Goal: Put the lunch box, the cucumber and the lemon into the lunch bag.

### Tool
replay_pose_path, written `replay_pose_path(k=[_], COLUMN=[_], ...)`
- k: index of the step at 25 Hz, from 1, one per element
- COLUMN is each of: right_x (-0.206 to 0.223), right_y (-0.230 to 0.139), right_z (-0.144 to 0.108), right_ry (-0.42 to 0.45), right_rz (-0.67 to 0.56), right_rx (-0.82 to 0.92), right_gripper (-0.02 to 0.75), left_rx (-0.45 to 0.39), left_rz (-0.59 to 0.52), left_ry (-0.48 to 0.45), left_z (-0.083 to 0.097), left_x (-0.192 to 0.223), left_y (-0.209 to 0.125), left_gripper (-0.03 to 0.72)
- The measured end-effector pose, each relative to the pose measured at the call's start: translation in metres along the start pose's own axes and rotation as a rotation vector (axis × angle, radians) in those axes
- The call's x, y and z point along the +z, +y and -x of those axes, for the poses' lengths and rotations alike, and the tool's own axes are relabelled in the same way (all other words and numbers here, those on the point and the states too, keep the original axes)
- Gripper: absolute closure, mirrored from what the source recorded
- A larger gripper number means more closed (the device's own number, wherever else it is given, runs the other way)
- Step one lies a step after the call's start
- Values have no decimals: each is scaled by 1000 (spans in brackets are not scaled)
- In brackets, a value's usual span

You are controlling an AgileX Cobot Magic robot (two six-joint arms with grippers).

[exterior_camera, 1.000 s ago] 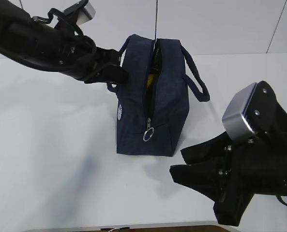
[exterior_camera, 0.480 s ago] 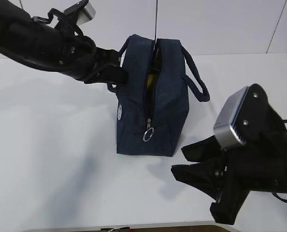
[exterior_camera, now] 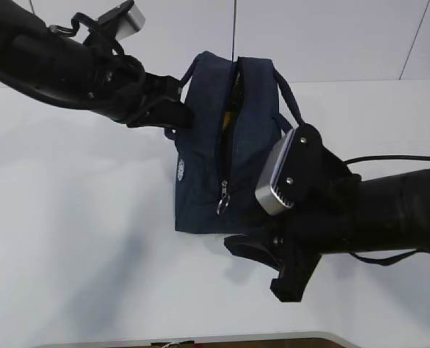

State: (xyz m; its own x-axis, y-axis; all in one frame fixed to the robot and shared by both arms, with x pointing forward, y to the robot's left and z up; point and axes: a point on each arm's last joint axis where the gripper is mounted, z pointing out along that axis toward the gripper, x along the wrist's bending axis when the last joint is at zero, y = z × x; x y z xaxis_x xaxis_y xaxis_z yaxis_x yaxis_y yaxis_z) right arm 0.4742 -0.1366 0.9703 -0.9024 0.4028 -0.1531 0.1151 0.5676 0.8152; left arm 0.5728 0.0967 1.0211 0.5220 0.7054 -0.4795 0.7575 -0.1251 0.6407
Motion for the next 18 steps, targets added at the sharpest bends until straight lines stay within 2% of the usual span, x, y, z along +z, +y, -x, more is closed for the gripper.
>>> replay_pose_path(k=[18], right_x=[29], right_y=[2], right_z=[30], right_ry=[-81], right_rz=[-74], right_rx=[2], right_gripper=[391], left_rx=[0], left_rz=[-9], left_ry=[-9], left_z=[1], left_x=[0], left_y=[-1], left_gripper=[677])
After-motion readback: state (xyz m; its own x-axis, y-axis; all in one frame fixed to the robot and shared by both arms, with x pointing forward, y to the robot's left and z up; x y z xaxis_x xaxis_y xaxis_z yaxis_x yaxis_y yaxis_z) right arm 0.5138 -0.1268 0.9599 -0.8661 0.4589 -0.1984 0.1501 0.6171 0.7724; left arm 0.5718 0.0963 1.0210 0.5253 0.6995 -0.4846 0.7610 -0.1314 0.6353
